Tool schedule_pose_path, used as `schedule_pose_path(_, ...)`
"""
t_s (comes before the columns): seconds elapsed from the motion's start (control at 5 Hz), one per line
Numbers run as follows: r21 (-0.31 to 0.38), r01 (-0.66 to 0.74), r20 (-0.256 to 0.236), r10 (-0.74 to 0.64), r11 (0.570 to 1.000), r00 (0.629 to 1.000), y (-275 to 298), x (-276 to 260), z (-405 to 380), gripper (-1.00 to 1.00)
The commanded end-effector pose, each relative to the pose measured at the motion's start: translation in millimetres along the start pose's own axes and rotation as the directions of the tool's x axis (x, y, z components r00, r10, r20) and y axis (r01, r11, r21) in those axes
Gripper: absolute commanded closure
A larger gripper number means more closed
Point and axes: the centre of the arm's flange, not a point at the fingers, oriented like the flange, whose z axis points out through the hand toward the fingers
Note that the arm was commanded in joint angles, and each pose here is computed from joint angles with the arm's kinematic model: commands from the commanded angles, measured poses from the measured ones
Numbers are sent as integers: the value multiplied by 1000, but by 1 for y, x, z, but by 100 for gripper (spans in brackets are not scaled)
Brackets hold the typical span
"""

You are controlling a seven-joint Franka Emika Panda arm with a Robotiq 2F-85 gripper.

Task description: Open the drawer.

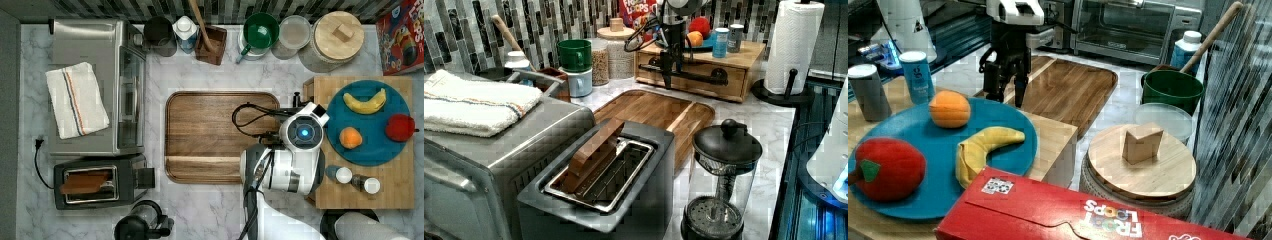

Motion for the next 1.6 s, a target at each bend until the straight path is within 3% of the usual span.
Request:
schedule_pose_path(0.2,35,-44,-92,47,998,995,-100,38,-21,-100)
schedule_pose_path(0.6,47,-83,-66,86,995,994,-166,31,-27,-100)
schedule_pose_path(1.6,66,-4,-114,12,998,993,-257,-1,-51,-100)
